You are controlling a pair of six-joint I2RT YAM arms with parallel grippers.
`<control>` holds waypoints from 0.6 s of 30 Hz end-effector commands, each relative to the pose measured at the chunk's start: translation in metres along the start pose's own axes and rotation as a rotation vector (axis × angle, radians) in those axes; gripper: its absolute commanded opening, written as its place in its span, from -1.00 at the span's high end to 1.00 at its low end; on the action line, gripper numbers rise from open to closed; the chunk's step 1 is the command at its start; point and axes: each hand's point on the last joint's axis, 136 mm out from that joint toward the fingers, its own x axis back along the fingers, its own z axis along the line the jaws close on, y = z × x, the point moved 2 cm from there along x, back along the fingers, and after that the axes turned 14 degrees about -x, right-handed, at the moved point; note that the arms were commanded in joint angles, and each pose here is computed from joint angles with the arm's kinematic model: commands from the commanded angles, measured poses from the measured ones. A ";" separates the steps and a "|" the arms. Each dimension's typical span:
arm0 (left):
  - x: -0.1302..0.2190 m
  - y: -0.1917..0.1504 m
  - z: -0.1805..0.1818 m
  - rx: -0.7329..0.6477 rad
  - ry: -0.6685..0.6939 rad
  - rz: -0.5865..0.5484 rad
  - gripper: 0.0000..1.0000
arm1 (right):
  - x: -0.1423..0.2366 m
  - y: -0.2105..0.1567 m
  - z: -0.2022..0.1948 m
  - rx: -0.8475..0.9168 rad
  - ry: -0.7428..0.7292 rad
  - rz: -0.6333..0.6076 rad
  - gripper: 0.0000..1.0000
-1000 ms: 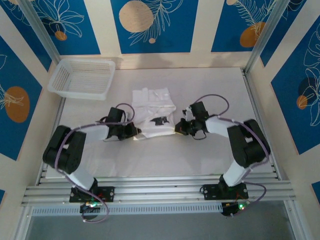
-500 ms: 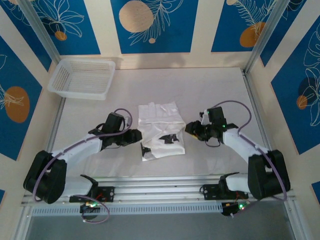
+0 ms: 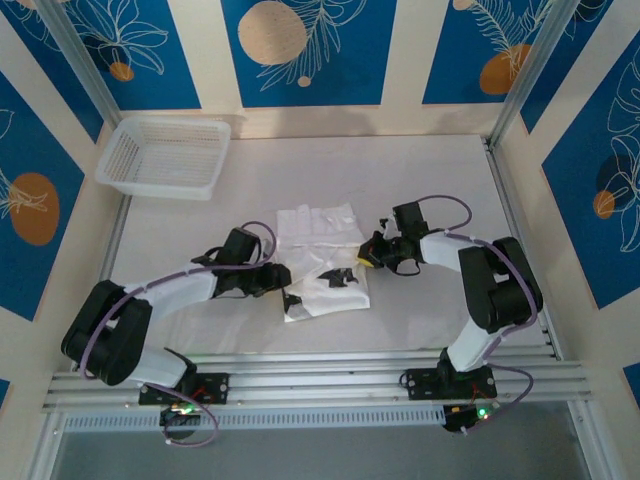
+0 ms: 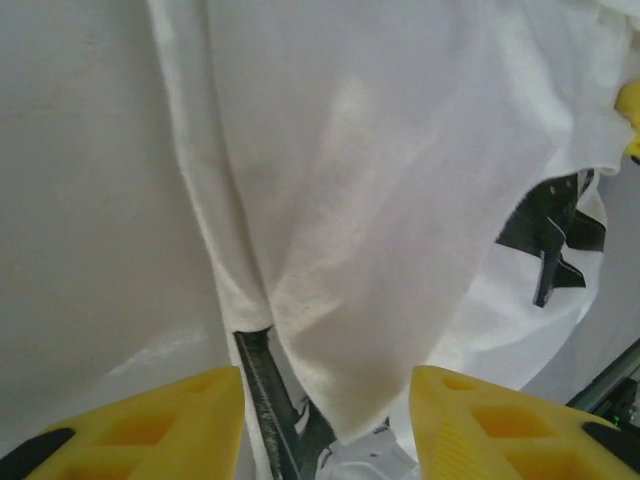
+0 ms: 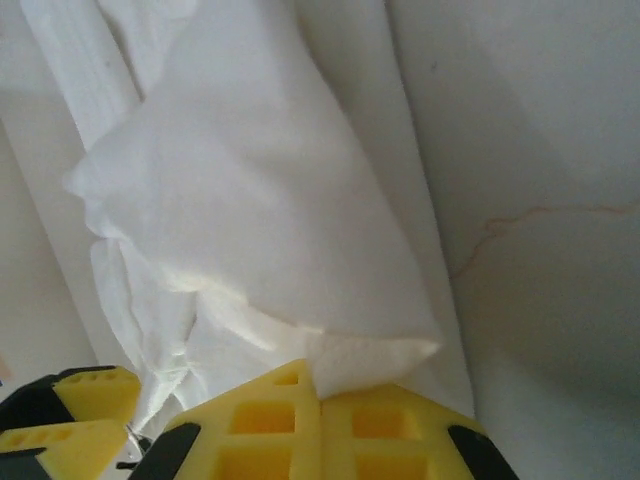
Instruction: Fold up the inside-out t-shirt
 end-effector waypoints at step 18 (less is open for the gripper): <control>-0.012 0.021 -0.032 -0.023 -0.068 -0.005 1.00 | 0.016 -0.009 0.022 0.021 0.020 -0.022 1.00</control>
